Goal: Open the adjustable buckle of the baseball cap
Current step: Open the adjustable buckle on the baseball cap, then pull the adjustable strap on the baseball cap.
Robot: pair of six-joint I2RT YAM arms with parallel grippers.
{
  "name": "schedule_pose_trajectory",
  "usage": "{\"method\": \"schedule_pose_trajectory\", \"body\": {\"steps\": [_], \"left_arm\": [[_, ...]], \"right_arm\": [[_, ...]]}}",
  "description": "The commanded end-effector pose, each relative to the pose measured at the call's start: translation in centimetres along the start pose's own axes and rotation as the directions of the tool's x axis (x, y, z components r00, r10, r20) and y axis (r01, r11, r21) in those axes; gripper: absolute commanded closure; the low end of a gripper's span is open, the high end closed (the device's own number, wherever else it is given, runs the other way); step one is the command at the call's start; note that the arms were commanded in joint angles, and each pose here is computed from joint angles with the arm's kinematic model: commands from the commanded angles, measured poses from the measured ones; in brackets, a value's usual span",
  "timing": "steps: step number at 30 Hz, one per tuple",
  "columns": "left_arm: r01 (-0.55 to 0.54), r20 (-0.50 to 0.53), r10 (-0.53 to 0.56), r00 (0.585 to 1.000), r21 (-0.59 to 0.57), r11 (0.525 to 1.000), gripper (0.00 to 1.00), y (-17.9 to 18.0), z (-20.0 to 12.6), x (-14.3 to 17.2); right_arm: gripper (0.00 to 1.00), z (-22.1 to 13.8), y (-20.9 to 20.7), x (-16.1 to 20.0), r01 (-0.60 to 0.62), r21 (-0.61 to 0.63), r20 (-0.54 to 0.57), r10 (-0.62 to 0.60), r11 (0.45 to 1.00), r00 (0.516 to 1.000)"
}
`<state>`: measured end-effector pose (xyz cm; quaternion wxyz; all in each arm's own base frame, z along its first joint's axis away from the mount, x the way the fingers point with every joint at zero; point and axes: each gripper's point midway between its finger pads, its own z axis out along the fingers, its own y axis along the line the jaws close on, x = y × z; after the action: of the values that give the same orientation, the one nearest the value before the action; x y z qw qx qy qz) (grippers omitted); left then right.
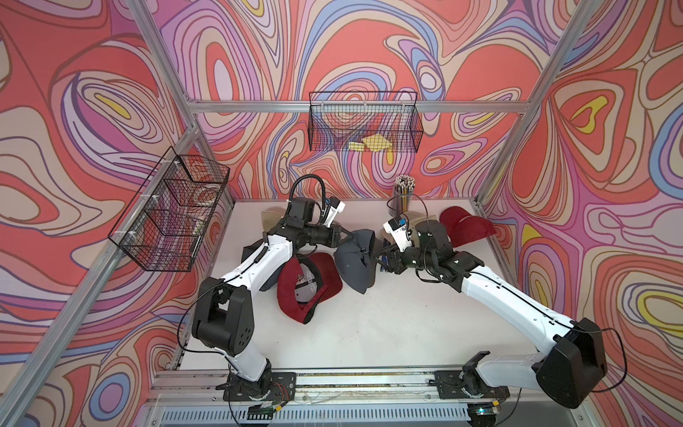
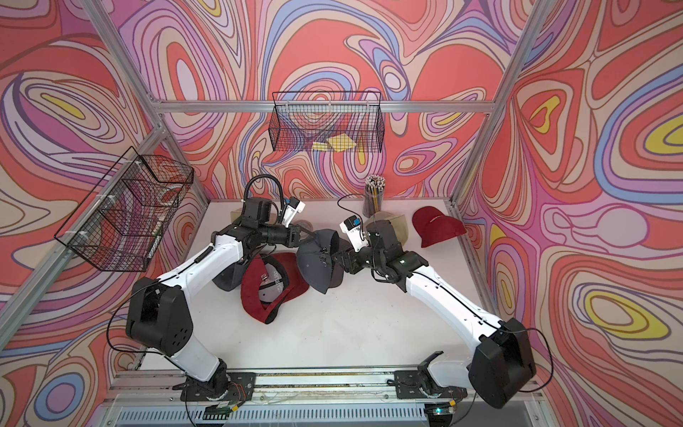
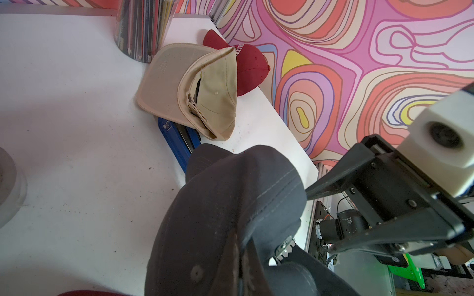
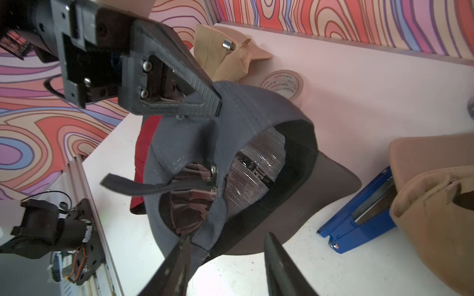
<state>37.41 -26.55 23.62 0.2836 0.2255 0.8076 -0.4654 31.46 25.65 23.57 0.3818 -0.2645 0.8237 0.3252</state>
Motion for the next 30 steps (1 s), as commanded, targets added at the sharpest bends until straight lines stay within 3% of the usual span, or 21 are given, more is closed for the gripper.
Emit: {"method": "schedule_pose_trajectory", "body": {"steps": [1, 11, 30], "left_arm": [[0.002, 0.012, -0.003, 1.000, 0.026, 1.000, 1.00, 0.1, 0.1, -0.3], [0.008, 0.010, -0.008, 1.000, 0.032, 0.999, 1.00, 0.1, 0.2, -0.3], [0.017, 0.005, -0.017, 1.000, 0.035, 0.999, 1.00, 0.3, 0.4, -0.1]], "right_arm": [[0.54, 0.8, 0.4, -0.4, -0.033, -0.109, 0.014, 0.035, 0.993, 0.999], [0.56, 2.8, 0.0, 0.5, -0.069, -0.194, -0.019, 0.066, 0.979, 0.998], [0.72, 4.5, -0.5, 2.2, -0.107, -0.229, -0.051, 0.097, 0.968, 0.994]]}}
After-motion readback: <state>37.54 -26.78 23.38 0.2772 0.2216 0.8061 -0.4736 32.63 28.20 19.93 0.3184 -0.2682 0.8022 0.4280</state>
